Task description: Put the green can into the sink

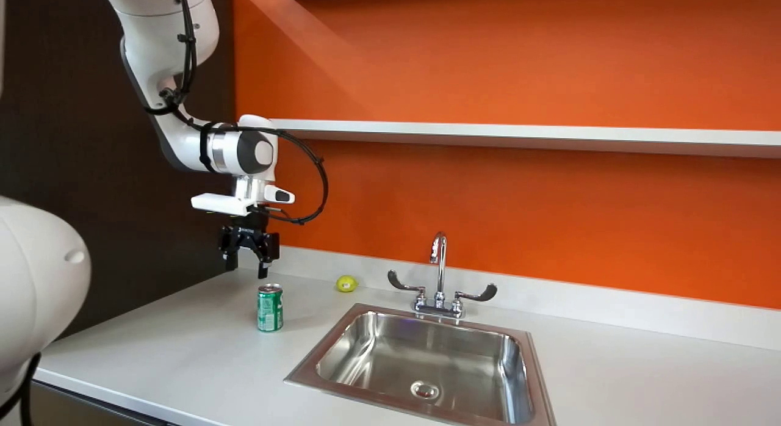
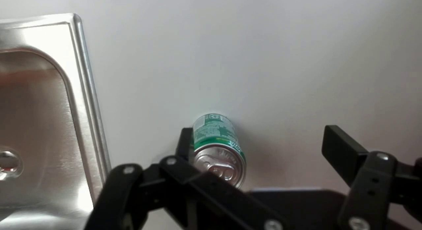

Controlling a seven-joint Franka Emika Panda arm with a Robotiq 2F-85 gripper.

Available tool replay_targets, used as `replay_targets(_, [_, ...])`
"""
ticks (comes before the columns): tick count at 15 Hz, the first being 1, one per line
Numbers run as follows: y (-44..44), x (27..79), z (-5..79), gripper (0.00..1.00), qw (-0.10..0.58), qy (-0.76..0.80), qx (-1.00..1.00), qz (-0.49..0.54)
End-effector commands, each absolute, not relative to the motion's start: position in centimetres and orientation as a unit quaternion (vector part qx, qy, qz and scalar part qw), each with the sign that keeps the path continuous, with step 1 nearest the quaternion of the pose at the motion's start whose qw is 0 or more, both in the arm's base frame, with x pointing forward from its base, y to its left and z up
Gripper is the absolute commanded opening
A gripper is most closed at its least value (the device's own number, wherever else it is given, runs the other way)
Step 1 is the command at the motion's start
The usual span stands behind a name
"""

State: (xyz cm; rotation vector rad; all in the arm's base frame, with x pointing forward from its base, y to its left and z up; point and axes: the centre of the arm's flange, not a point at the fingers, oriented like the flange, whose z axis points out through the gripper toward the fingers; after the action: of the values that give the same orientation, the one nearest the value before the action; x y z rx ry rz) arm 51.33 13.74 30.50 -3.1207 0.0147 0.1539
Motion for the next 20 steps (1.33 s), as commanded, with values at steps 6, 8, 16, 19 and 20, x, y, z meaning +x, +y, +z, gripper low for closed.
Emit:
replay_targets(6, [12.9, 52.9, 27.1, 1.0, -0.022, 0.064, -0.997, 0.033])
replay_targets(8, [12.6, 53.1, 26.8, 1.0, -0.025, 0.072, -0.997, 0.031])
replay_targets(16, [12.6, 53.8, 25.9, 1.0, -0.023, 0.085, -0.996, 0.033])
replay_targets(19, [12.5, 54.4, 25.4, 1.0, -0.023, 0.089, -0.995, 0.031])
replay_targets(20, [12.5, 54.5, 25.2, 1.0, -0.023, 0.089, -0.995, 0.031])
